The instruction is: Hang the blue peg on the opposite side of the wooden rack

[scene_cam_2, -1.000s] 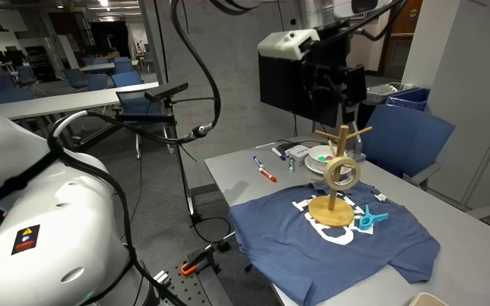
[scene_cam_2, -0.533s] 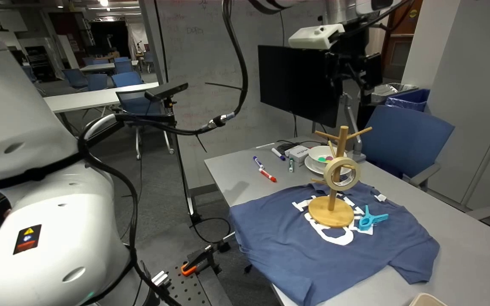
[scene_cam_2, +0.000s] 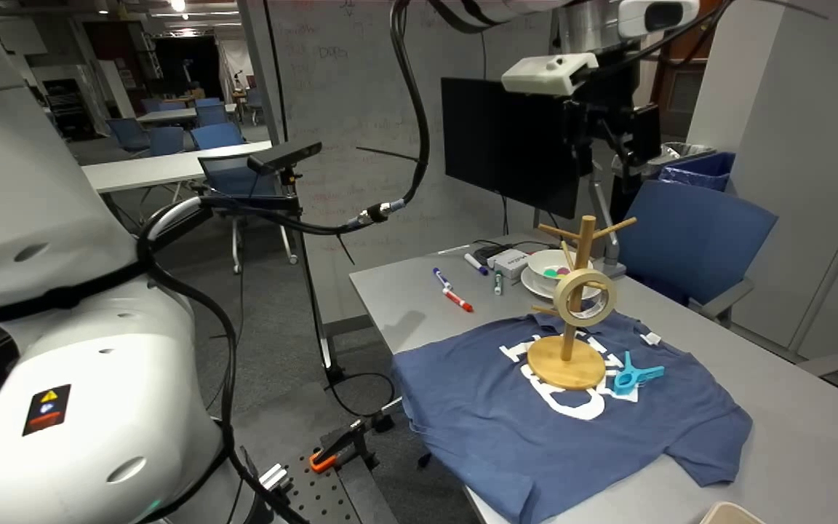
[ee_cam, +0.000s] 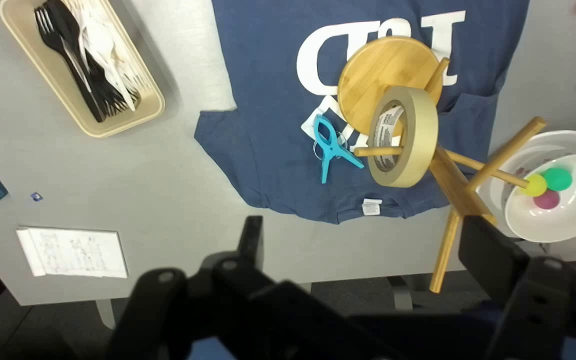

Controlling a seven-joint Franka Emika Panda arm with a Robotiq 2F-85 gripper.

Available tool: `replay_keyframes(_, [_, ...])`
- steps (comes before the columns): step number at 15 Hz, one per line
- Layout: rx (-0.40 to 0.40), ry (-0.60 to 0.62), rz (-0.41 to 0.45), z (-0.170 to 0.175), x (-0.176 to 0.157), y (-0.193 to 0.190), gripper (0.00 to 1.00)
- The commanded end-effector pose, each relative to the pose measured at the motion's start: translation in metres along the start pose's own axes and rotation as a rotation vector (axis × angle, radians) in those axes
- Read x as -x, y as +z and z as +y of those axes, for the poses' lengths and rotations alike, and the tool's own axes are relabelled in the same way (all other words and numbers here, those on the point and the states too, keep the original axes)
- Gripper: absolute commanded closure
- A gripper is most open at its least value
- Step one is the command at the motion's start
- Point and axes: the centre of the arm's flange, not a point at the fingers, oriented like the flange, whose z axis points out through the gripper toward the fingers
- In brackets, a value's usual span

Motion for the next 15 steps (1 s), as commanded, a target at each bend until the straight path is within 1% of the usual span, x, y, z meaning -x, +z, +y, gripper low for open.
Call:
replay_keyframes(1, [0.006,0.046,-0.023,0.024,0.011,0.037,0.00])
replay_keyframes(4, [0.024,0.076,-0.050,0.043,0.024,0.067,0.00])
replay_keyframes(6, [0.021,0.093,-0.074,0.052,0.034,0.089,0.00])
replay_keyframes(10, [0.030,0.120,-0.133,0.062,0.056,0.135,0.00])
replay_keyframes(13, [0.055,0.145,-0.180,0.066,0.070,0.171,0.00])
replay_keyframes(14, [0.062,0.154,-0.207,0.067,0.074,0.179,0.00])
replay_keyframes(15, [0.050,0.128,-0.199,0.065,0.070,0.163,0.00])
